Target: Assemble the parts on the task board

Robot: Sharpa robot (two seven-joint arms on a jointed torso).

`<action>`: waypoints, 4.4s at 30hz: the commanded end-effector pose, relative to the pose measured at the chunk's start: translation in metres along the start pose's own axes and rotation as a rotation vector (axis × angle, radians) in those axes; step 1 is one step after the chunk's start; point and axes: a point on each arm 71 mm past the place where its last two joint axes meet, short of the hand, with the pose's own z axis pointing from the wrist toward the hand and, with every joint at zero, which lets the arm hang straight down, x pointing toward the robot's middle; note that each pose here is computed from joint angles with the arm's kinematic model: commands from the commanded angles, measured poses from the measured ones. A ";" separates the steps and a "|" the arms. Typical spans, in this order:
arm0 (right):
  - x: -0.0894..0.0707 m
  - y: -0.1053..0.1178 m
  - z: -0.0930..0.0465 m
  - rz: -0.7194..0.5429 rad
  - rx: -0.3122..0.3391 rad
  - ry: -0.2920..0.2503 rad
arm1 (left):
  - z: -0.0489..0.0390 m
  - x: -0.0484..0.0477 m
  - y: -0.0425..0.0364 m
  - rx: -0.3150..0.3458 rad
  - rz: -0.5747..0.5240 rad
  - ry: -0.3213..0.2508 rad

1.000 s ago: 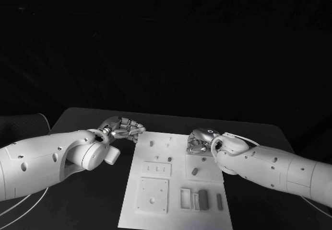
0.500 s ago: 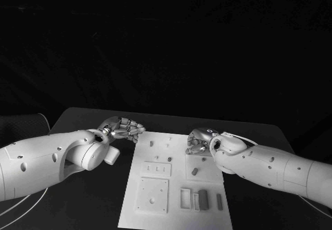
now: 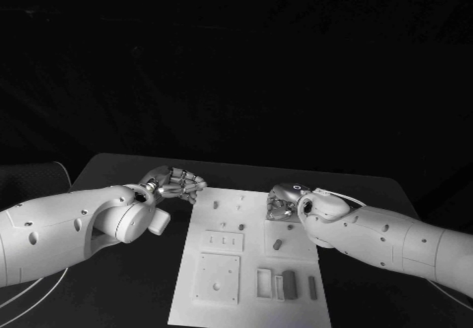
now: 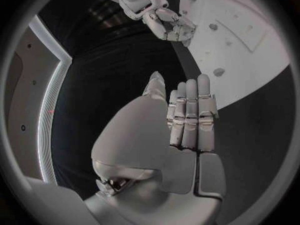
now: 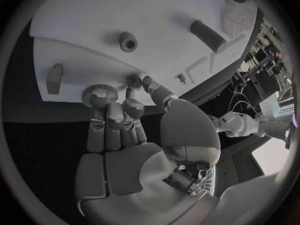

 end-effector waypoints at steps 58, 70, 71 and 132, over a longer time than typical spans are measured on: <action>-0.014 0.007 0.001 0.183 -0.128 -0.164 | -0.0001 -0.0006 -0.0012 0.008 0.003 0.001; -0.013 0.008 0.002 0.188 -0.133 -0.150 | 0.0000 -0.0005 -0.0012 0.008 0.003 0.001; -0.013 0.008 0.002 0.188 -0.132 -0.150 | 0.0000 -0.0005 -0.0012 0.008 0.003 0.001; -0.002 0.026 0.037 0.061 -0.063 -0.069 | 0.0058 0.0061 -0.0040 0.014 0.007 0.013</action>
